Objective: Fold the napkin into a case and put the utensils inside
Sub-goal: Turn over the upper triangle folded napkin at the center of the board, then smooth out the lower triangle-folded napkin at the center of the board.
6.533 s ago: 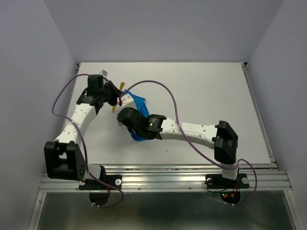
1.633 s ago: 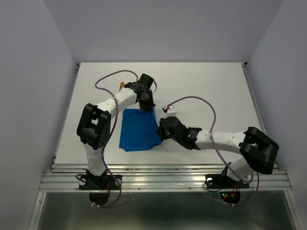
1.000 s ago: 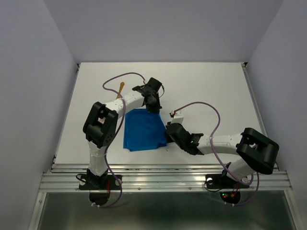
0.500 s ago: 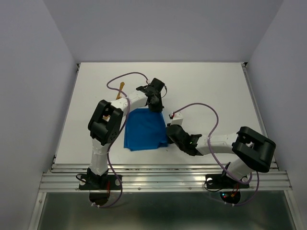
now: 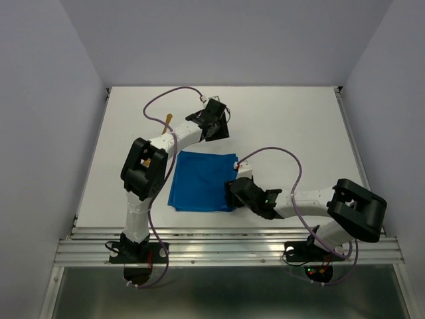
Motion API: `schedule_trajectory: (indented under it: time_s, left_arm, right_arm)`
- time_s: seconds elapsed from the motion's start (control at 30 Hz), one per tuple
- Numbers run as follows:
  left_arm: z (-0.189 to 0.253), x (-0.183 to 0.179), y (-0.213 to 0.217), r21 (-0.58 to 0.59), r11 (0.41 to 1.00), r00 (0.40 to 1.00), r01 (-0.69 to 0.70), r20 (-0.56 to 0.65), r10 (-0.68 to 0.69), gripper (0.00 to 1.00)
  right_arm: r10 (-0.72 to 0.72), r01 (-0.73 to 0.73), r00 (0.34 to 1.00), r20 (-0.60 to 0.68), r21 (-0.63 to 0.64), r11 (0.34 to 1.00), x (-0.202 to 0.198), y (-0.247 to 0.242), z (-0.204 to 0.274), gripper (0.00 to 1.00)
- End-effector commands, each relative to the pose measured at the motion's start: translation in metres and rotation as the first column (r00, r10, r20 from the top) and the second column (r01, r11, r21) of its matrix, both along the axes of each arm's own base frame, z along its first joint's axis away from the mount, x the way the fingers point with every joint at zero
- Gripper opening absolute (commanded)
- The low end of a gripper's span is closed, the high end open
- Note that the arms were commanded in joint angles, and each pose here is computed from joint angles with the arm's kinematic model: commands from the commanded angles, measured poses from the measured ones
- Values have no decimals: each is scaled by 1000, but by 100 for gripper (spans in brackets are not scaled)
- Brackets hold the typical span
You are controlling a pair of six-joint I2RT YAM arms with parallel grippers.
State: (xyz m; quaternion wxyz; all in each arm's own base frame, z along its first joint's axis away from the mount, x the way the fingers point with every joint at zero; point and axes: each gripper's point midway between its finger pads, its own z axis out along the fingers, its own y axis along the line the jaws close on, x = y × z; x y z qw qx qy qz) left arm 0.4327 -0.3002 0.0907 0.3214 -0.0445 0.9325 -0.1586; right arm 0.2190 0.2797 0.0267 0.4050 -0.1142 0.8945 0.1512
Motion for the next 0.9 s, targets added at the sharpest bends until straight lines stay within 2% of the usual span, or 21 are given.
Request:
schedule_trajectory:
  time_s: [0.0,0.27,0.33,0.4,0.43,0.47,0.5,0.53,0.57,0.6,0.7,0.73,0.87]
  left_arm:
    - [66,7,-3,-55,998,991,5,134,2,56]
    - [123,1,16,-57,998,974,-30,221,42,56]
    - [125,-5,23,-44,998,976,-39,211,47,56]
    - [133,-16,31,-46,998,976,-40,211,49,55]
    - [120,-25,35,-37,998,982,-42,181,48,49]
    - [131,-34,37,-70,997,981,-30,190,43,45]
    - [125,-44,39,-72,997,985,-21,171,33,39]
    - [104,-57,43,-64,998,991,-13,130,21,25]
    - [112,-70,41,-108,994,992,12,129,2,17]
    - [90,-85,44,-102,995,996,21,91,-12,0]
    - [85,-119,35,-167,983,995,81,67,-71,0]
    - [67,-137,35,-169,980,995,104,21,-102,0]
    - [49,-180,19,-227,957,982,178,-17,-187,0]
  right_arm:
    - [-45,43,998,-33,-44,998,-4,-20,6,70]
    - [-104,116,989,-105,114,987,18,-25,54,72]
    - [-94,117,985,-146,157,981,23,-24,59,70]
    - [-65,103,980,-187,201,974,29,-17,65,62]
    - [-52,93,979,-196,204,974,29,-13,67,57]
    - [-48,90,980,-195,213,973,35,-9,75,46]
    - [-44,85,979,-197,206,975,37,-7,76,40]
    - [-45,86,977,-208,189,978,40,-5,71,35]
    - [-49,91,977,-210,198,976,46,-3,77,26]
    - [-53,97,975,-214,199,975,50,-2,77,24]
    - [-70,118,969,-238,194,974,66,-3,71,23]
    - [-75,123,967,-242,191,974,70,-4,69,23]
    - [-75,124,961,-267,172,977,84,-5,59,22]
